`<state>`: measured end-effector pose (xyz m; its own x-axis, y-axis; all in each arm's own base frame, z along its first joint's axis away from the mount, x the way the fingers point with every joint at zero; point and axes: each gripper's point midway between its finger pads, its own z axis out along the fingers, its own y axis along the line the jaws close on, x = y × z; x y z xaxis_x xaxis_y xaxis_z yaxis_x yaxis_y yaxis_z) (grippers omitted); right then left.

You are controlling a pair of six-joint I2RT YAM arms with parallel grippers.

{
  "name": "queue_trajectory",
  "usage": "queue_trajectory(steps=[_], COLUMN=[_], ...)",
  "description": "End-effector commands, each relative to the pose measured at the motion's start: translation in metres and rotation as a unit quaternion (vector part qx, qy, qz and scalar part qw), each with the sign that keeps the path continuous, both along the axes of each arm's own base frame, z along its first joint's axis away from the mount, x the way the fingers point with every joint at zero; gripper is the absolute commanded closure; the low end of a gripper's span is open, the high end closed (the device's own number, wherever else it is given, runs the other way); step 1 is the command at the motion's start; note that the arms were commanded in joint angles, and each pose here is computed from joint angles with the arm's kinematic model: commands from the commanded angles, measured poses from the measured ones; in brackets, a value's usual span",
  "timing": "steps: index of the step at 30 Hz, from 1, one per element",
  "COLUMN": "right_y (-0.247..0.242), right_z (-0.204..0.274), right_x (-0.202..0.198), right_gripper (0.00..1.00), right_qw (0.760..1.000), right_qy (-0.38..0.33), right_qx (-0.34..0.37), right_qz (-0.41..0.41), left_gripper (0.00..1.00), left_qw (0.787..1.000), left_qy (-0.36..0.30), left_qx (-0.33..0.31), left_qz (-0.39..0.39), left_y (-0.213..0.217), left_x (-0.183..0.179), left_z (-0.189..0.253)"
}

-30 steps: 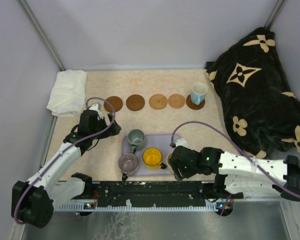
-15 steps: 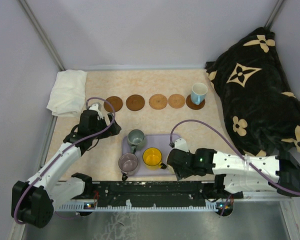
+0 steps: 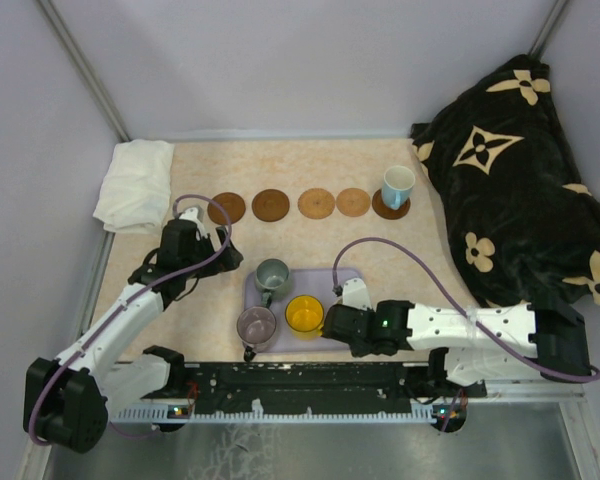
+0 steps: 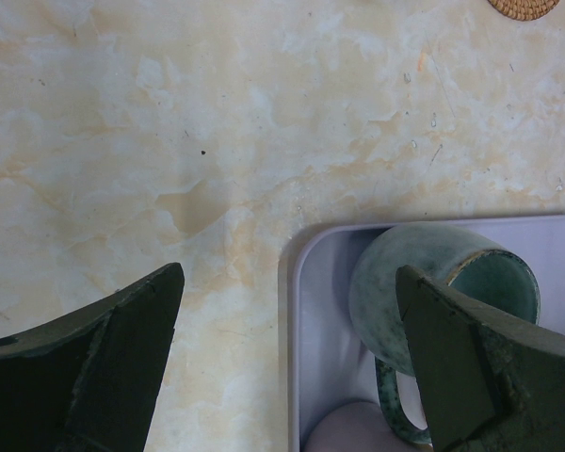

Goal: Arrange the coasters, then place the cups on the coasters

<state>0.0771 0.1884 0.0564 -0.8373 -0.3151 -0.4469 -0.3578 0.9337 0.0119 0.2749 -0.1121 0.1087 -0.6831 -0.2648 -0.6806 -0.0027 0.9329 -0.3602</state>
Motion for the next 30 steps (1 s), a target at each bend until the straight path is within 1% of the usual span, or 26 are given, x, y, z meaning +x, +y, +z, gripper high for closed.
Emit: queue_trajectory(steps=[1, 8, 14, 18, 23, 30], right_y=[0.009, 0.001, 0.008, 0.01, 0.011, 0.015], right_z=[0.012, 0.028, 0.054, 0.071, 0.096, 0.119], right_x=[0.012, 0.03, 0.058, 0.077, 0.113, 0.187], right_gripper=[1.0, 1.0, 1.0, 1.0, 1.0, 1.0], right_qw=[0.999, 0.994, 0.981, 0.97, 0.954, 0.947], right_qy=[-0.033, -0.089, -0.17, -0.226, -0.28, -0.299], right_qx=[0.011, 0.003, 0.025, 0.015, -0.002, 0.042], right_qz=[-0.022, -0.058, -0.087, -0.092, -0.107, -0.113], left_gripper=[0.0, 0.0, 0.0, 0.0, 0.0, 0.0], left_qw=[1.0, 1.0, 1.0, 1.0, 1.0, 1.0], left_qy=[-0.007, -0.007, -0.008, -0.008, -0.007, -0.007], left_qx=[-0.003, -0.004, -0.006, -0.007, -0.01, -0.014], left_qz=[-0.009, -0.009, -0.008, -0.009, -0.012, -0.015], left_y=[-0.004, -0.003, -0.003, -0.004, -0.006, -0.008], left_x=[0.001, 0.0, 0.0, 0.0, 0.0, 0.001], left_z=[0.0, 0.0, 0.0, 0.0, -0.002, -0.006])
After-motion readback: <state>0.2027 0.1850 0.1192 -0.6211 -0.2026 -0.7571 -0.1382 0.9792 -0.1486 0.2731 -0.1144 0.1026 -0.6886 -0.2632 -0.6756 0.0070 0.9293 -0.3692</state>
